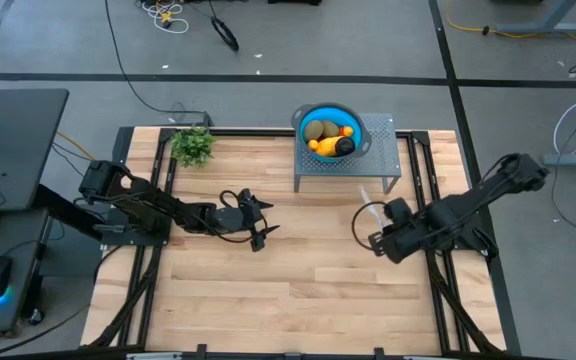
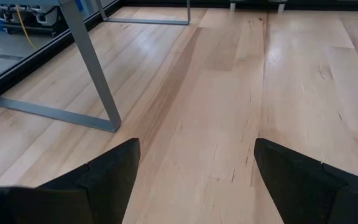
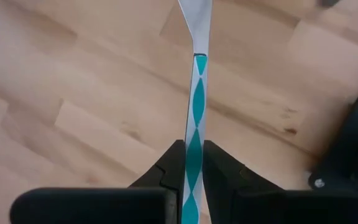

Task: Pick & Place Fruit
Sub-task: Put the white and blue knife on the shelf

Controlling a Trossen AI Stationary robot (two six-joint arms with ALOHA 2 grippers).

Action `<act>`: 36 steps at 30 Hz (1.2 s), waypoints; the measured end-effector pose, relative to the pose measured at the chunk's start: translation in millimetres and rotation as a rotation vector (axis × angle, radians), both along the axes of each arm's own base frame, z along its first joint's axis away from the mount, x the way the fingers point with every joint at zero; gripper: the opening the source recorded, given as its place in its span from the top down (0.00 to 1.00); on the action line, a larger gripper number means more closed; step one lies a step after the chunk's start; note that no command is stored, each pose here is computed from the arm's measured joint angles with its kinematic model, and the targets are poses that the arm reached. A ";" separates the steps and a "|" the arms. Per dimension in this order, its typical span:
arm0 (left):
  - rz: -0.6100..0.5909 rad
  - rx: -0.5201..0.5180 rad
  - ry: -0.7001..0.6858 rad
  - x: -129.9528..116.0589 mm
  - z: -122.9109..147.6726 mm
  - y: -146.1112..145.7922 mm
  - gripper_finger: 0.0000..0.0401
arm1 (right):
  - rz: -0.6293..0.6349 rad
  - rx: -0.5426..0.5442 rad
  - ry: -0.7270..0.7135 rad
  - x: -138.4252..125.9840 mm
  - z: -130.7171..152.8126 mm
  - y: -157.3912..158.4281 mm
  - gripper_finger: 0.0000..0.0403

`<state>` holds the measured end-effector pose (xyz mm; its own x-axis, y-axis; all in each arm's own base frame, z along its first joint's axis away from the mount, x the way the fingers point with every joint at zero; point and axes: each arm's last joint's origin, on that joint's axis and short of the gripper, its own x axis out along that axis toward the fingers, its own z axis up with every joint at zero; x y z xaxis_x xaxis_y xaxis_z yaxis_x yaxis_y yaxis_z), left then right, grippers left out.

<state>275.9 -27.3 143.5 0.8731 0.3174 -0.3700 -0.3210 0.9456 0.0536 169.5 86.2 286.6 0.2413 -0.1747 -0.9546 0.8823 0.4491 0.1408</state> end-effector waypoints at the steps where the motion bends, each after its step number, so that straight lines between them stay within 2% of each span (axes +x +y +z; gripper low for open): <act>1: 0.000 0.000 0.000 0.0 0.0 0.0 0.19 | -0.011 -0.011 -0.005 -1.7 1.3 -1.9 0.89; 7: 0.000 -0.001 -0.001 0.0 0.1 0.0 0.19 | -0.087 -0.051 0.000 -8.2 6.0 -15.5 0.89; 11: 0.002 0.000 -0.002 0.0 0.1 0.1 0.19 | -0.166 -0.090 -0.058 -5.6 9.0 -26.1 0.89; 15: 0.003 0.001 -0.002 0.0 0.1 0.1 0.19 | -0.235 -0.087 -0.047 -1.6 9.4 -40.5 0.89; 24: 0.001 0.000 -0.001 0.0 0.1 0.0 0.19 | -0.222 -0.067 0.022 3.1 10.7 -78.6 0.89; 36: 0.000 -0.001 -0.001 0.0 0.1 0.0 0.19 | -0.246 -0.067 -0.120 1.0 23.2 -133.9 0.89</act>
